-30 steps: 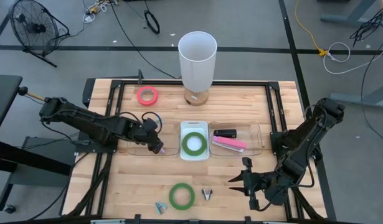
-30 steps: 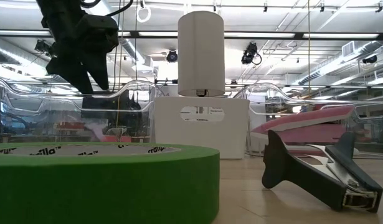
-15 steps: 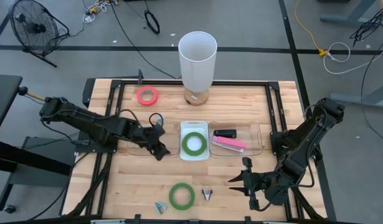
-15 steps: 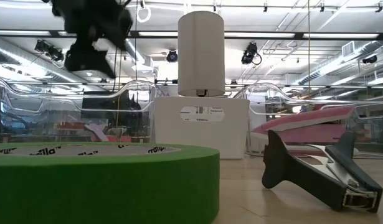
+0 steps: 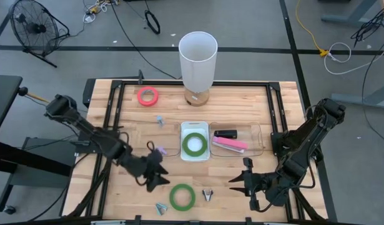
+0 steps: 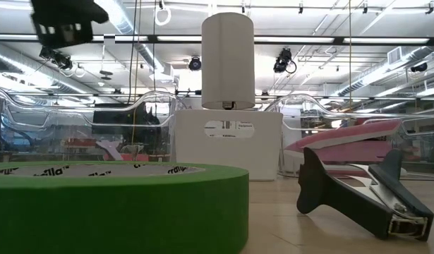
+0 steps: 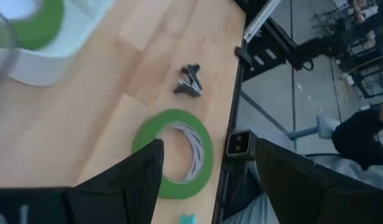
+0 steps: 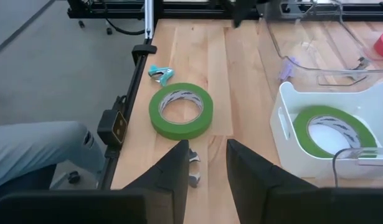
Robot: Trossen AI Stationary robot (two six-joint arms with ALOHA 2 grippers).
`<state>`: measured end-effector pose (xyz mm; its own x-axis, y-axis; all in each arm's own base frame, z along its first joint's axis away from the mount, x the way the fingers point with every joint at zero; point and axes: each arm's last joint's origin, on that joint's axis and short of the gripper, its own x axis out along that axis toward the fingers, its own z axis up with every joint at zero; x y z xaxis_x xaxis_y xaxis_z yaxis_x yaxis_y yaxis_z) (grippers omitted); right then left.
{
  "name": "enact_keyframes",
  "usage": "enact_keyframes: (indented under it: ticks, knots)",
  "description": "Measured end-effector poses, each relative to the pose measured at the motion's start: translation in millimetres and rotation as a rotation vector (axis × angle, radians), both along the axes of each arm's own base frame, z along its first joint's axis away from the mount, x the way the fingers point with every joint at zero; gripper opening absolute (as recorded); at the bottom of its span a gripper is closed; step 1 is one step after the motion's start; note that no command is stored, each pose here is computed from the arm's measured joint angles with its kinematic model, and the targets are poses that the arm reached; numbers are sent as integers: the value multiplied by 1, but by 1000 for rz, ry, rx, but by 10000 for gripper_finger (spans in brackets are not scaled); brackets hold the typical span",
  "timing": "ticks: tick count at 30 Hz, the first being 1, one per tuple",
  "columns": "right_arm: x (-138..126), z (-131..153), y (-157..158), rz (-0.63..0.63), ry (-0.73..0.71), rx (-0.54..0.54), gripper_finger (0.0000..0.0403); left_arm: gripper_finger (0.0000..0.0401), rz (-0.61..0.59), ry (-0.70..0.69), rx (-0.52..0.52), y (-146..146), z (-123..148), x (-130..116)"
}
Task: Pick and place Stapler, Stapler remover, tape
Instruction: Put the green tape into the white bin
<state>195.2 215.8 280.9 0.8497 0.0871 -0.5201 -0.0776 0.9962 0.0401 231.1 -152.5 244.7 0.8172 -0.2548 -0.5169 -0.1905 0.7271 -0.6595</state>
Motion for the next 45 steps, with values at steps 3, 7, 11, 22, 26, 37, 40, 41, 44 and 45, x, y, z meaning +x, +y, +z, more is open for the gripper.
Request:
enact_keyframes:
  ticks: [3,7,11,22,26,37,40,41,44,45]
  knots:
    - [0,0,0,-7,-4,-3,107,254,-3,13,10,-17,-7,2]
    - [0,0,0,-7,-4,-4,107,254,-10,79,47,-41,-13,17]
    - [0,0,0,-8,-5,-3,107,254,-18,237,116,-61,-22,38]
    - [0,0,0,-10,-4,4,107,248,-14,545,249,-96,-46,85]
    - [0,0,0,-10,-4,4,107,242,-14,572,236,-101,-55,97]
    - [0,0,0,-11,-5,5,107,221,58,715,256,-92,-67,96]
    - [0,0,0,-10,-5,6,107,216,67,713,267,-91,-68,97]
    - [0,0,0,-10,-5,6,107,214,68,715,270,-91,-69,97]
    - [0,0,0,-10,-5,6,107,211,69,715,271,-92,-72,97]
    - [0,0,0,-10,-5,6,107,209,68,710,268,-92,-73,98]
